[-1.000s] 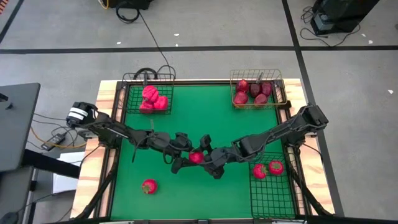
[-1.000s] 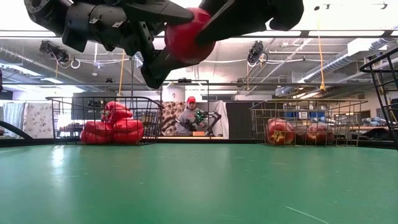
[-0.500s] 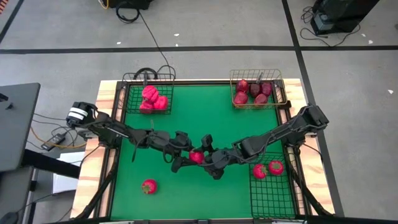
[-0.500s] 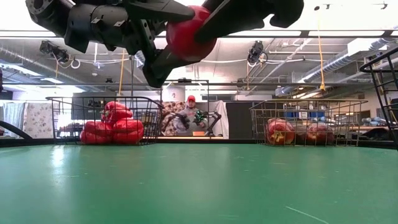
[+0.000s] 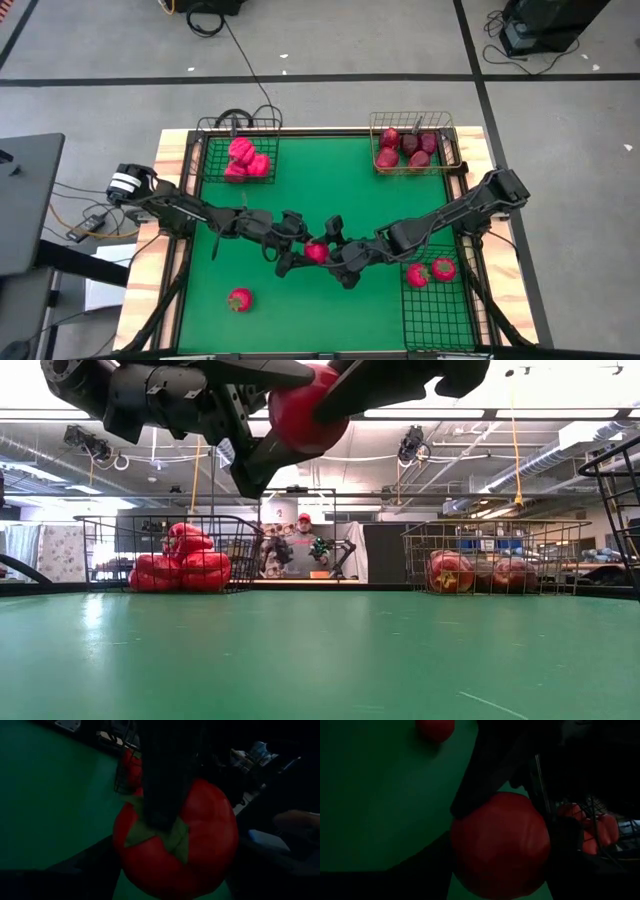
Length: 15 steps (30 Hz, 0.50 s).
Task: Sort produce into baskets
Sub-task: Put the red tomato into the bottom black black wire basket
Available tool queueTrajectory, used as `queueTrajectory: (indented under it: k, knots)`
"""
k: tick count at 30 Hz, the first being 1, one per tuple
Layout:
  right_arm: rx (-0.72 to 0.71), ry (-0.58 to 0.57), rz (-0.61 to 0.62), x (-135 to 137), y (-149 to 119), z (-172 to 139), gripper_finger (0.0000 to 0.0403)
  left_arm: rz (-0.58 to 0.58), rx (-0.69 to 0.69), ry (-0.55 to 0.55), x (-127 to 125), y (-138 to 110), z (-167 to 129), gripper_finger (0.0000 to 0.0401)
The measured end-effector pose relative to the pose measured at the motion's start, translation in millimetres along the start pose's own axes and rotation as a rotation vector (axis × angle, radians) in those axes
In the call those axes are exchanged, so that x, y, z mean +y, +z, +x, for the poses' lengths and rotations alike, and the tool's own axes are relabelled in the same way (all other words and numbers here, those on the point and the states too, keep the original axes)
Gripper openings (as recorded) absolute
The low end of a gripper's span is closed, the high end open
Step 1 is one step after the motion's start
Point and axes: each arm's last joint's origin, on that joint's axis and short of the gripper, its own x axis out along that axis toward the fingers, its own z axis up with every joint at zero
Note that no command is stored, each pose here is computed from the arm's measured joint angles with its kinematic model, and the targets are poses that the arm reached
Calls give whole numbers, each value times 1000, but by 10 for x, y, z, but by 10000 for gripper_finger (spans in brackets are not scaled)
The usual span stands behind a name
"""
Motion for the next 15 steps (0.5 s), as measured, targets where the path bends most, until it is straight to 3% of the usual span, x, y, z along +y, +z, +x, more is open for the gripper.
queueTrajectory:
  k: [15]
  knots:
    - [1,-7,-1,-13,-3,2,263,22,-22,43,11,6,-1,341]
